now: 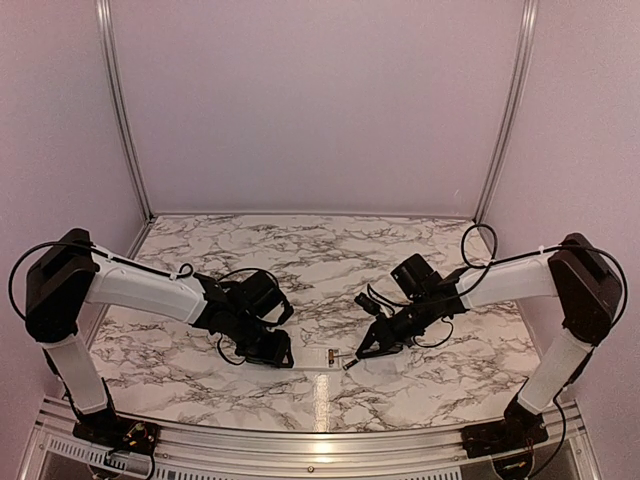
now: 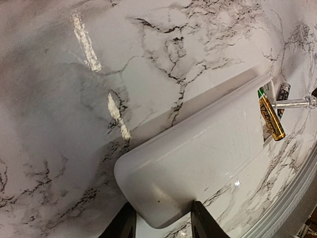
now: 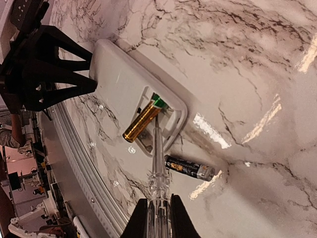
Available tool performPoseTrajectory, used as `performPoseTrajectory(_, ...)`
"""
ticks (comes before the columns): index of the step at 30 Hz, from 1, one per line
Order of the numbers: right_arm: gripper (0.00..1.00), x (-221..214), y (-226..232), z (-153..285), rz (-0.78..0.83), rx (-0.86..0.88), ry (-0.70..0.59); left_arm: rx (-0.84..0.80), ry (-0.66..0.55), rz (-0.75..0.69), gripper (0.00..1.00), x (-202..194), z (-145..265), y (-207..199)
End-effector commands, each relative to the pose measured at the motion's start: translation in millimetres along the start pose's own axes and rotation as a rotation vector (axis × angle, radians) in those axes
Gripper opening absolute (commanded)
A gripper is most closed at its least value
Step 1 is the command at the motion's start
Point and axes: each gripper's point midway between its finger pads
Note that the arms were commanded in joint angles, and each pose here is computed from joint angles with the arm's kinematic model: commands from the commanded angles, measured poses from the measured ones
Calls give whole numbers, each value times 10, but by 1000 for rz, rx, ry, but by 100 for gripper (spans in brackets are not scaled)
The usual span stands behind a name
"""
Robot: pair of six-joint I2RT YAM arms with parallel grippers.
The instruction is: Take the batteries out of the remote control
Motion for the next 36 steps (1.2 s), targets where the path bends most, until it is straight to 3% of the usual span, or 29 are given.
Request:
performPoseTrajectory(1, 0, -159, -324, -231, -32, -104, 54, 42, 68, -20, 39, -153, -231, 123)
performPoseTrajectory(11, 0, -114, -479, -174, -92, -237, 69, 61, 73, -33, 40, -113, -221, 123)
performPoseTrajectory(36, 0, 184, -123, 43, -53, -228, 15, 93, 103, -64, 39, -168, -269, 198)
Point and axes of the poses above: each gripper's point midway between its finger pads, its own z axis back along the fingers, its own y axis along the line the jaws close on, x = y × z, and after that the axes turned 7 degrees about -z, right-handed
